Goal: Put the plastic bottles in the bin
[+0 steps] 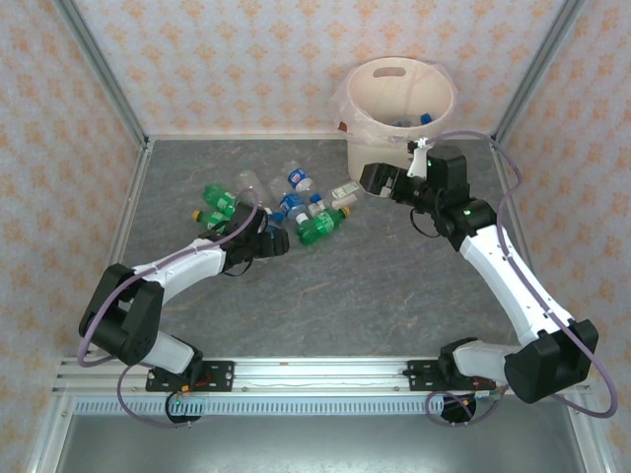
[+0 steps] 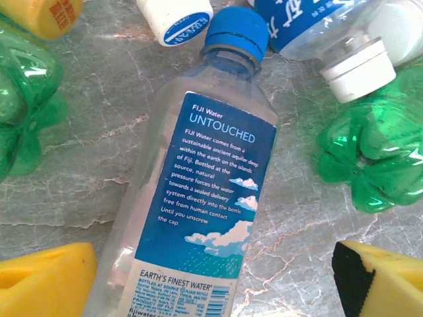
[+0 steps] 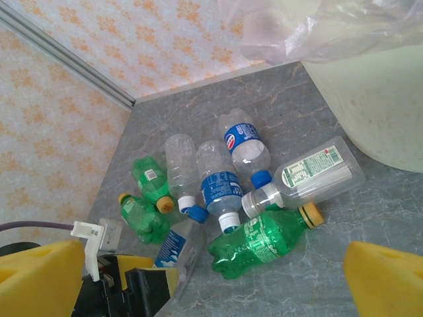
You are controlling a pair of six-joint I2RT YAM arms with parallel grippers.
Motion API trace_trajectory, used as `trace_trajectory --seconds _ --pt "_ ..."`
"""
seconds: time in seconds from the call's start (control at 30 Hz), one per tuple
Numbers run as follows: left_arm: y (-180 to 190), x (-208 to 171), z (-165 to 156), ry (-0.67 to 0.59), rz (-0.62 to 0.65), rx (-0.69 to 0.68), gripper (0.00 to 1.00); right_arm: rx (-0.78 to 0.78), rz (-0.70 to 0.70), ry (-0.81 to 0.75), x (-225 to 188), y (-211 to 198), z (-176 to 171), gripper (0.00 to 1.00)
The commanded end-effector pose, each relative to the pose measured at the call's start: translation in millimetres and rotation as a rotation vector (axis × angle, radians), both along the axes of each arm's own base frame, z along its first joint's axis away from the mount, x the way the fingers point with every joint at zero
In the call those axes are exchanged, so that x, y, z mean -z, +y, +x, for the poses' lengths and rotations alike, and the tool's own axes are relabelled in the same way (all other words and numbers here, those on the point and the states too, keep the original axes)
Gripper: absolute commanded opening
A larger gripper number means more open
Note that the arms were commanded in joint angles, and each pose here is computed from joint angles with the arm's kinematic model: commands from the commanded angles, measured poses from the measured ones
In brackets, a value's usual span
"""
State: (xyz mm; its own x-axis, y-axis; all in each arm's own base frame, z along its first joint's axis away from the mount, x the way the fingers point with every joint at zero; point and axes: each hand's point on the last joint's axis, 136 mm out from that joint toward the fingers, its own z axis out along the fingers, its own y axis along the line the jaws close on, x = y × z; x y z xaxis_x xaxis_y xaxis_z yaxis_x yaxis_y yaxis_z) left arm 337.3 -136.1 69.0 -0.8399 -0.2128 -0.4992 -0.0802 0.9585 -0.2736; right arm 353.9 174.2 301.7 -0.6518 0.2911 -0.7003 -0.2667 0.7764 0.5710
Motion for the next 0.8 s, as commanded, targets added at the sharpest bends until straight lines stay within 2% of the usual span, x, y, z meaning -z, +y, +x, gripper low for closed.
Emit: trace_trajectory --seconds 0.0,0.3,0.43,0.5,0.63,0.77 --pt "5.8 9.7 -2.7 0.045 0.074 0.02 0.89 -0.002 0.006 -0.02 -0.9 0.8 -1.3 1.0" --pt "11.5 33.9 -6.5 0.084 0.184 0.086 0.79 -0.003 0.025 -0.015 -2.8 3.3 0.4 1.0" --pt "12.9 37.7 -6.0 0.084 0.204 0.097 0.71 -0.001 0.039 -0.005 -1.4 4.2 0.1 1.0" --pt "13.4 39.6 -6.9 0.088 0.205 0.097 0.64 -0.004 0.046 -0.001 -2.0 4.9 -0.5 1.0" --pt "10.1 39.2 -11.7 0.085 0.206 0.107 0.54 -0.008 0.051 -0.003 -4.9 6.0 0.1 1.0" --pt "6.8 26.2 -14.9 0.052 0.202 0.099 0.51 -0.018 0.055 0.006 -5.2 8.2 1.4 1.0"
